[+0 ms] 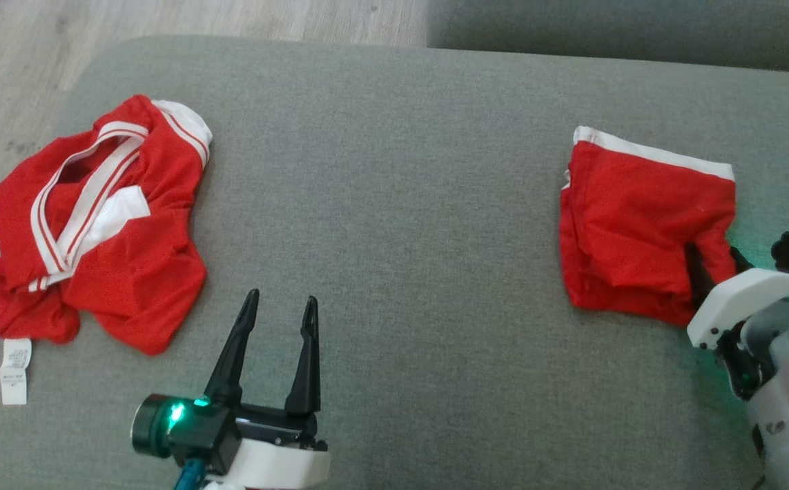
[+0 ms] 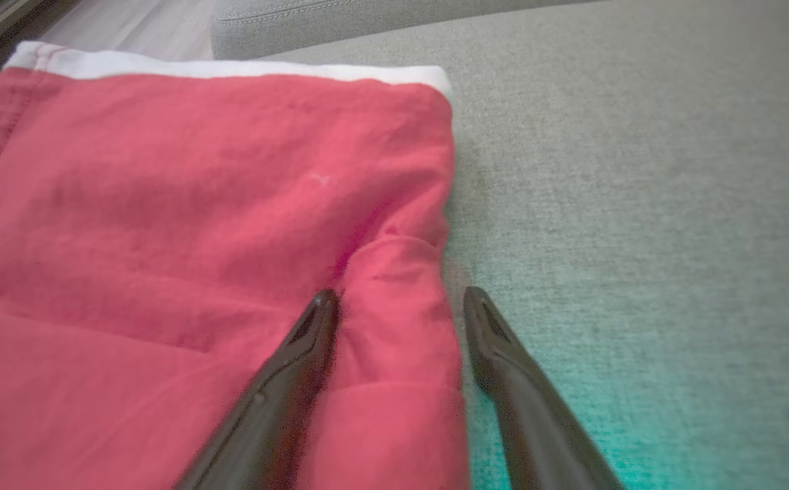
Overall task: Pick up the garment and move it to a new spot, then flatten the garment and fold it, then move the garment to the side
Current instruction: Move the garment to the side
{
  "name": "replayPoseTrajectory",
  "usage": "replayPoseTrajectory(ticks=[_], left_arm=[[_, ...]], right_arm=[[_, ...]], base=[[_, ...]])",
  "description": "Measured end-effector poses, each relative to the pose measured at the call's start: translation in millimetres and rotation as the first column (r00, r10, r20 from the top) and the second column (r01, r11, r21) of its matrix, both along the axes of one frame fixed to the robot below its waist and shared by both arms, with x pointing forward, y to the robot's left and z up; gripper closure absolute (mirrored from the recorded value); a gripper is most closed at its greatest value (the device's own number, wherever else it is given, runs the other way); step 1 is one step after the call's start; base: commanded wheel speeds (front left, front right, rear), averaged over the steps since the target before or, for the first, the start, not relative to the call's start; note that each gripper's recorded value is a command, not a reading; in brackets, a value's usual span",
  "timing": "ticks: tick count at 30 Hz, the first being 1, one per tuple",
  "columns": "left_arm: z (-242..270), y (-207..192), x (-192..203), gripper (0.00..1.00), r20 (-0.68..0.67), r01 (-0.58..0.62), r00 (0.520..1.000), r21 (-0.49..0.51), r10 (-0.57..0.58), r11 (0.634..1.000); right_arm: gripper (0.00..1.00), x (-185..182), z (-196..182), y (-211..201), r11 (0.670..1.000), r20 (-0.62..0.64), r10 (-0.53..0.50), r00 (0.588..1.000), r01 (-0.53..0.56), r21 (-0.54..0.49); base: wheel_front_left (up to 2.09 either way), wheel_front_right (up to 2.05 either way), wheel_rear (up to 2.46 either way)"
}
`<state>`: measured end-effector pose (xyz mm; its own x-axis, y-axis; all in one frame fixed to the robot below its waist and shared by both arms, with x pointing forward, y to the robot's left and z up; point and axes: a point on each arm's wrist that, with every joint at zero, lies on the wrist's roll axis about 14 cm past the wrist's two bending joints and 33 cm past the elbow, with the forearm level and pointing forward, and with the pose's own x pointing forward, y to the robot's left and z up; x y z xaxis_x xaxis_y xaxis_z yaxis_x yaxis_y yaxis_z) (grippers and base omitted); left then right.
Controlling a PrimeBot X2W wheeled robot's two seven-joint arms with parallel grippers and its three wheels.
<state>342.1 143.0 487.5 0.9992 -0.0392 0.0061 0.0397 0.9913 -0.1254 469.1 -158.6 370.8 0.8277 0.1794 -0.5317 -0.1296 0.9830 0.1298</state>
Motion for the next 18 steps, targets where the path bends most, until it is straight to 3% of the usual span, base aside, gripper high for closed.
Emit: replayPoseTrajectory(ticks=[1,2,6,9,14,17,18], left_arm=[[-1.1,0.5,0.9,0.0,-0.004,-0.001,1.0,0.001,0.001,1.0],[-2.4,0.8,1.6,0.0,-0.008,-0.003,1.0,0.001,0.003,1.0],[-5.9,-1.9,5.6,0.0,-0.018,0.003,1.0,0.0,-0.003,1.0],[-8.3,-9.9,11.0,0.0,-0.023,0.03,0.999,-0.005,-0.03,1.0],[-8.1,-26.2,33.6,0.0,-0.011,0.087,0.996,-0.016,-0.087,0.996],[-8.1,-38.4,55.0,0.0,0.005,0.133,0.991,-0.026,-0.133,0.991],[-10.3,-48.0,70.2,0.0,0.013,0.169,0.986,-0.033,-0.169,0.985]], right_arm=[[0.71,-2.7,-7.3,2.1,1.0,-0.032,0.004,0.999,-0.004,0.003],[1.0,-2.4,-9.5,3.4,1.0,-0.04,-0.004,0.999,0.005,0.02],[1.0,1.1,-7.3,2.3,0.998,-0.034,-0.026,0.999,0.028,0.06],[1.0,-0.9,-6.8,-13.5,1.0,-0.028,-0.021,0.999,0.021,0.019],[1.0,1.5,-5.1,-92.6,0.985,-0.049,-0.061,0.997,0.052,-0.165],[1.0,14.3,6.0,-145.1,0.954,-0.041,-0.095,0.995,0.079,-0.288],[1.0,25.3,15.6,-174.4,0.93,-0.021,-0.113,0.993,0.098,-0.355]], base=[[0.0,0.0,0.0],[0.0,0.0,0.0],[0.0,0.0,0.0],[0.0,0.0,0.0],[0.0,0.0,0.0],[0.0,0.0,0.0],[0.0,0.0,0.0]])
